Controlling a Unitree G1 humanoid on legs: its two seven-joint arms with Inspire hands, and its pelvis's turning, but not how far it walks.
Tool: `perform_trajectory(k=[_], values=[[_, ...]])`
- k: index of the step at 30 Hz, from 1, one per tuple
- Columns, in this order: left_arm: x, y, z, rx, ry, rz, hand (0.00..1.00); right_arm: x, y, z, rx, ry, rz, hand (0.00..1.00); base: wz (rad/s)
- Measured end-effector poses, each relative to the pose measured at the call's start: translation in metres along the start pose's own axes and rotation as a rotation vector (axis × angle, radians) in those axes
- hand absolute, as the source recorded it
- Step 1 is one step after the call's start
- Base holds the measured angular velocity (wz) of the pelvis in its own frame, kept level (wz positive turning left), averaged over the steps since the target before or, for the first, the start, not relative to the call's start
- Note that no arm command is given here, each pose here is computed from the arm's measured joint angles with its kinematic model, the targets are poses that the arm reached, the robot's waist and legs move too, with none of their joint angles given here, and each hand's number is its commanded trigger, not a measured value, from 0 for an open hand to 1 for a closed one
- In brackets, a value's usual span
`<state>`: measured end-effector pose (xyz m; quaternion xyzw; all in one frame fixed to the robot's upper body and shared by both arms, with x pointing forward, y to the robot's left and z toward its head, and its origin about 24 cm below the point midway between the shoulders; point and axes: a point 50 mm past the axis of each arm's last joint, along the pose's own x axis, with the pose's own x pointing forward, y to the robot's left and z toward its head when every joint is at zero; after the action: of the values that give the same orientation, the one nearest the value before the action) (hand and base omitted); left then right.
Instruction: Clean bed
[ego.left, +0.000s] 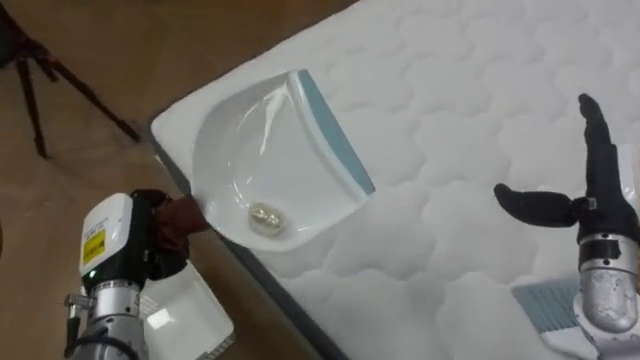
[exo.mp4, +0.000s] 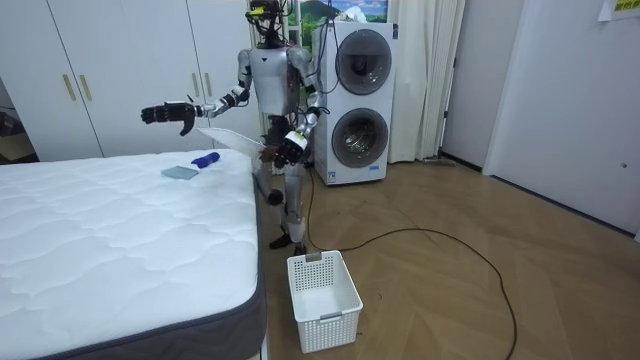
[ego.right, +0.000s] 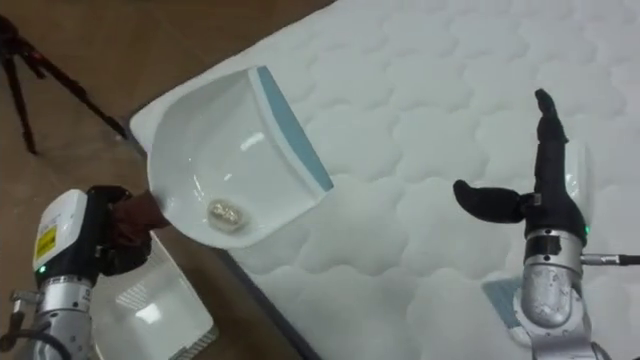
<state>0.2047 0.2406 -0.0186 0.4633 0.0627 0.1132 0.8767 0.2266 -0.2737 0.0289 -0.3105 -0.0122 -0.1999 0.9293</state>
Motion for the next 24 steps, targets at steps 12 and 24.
perform_trajectory(k=[12,24], values=[[0.003,-0.009,0.002,0.009,-0.034,-0.104,1.00,-0.020,-0.006,-0.004,0.007,0.035,-0.096,0.00,0.99],[0.004,0.003,0.000,0.039,-0.040,-0.068,1.00,-0.013,0.004,0.006,0.059,-0.002,-0.049,0.00,0.54]])
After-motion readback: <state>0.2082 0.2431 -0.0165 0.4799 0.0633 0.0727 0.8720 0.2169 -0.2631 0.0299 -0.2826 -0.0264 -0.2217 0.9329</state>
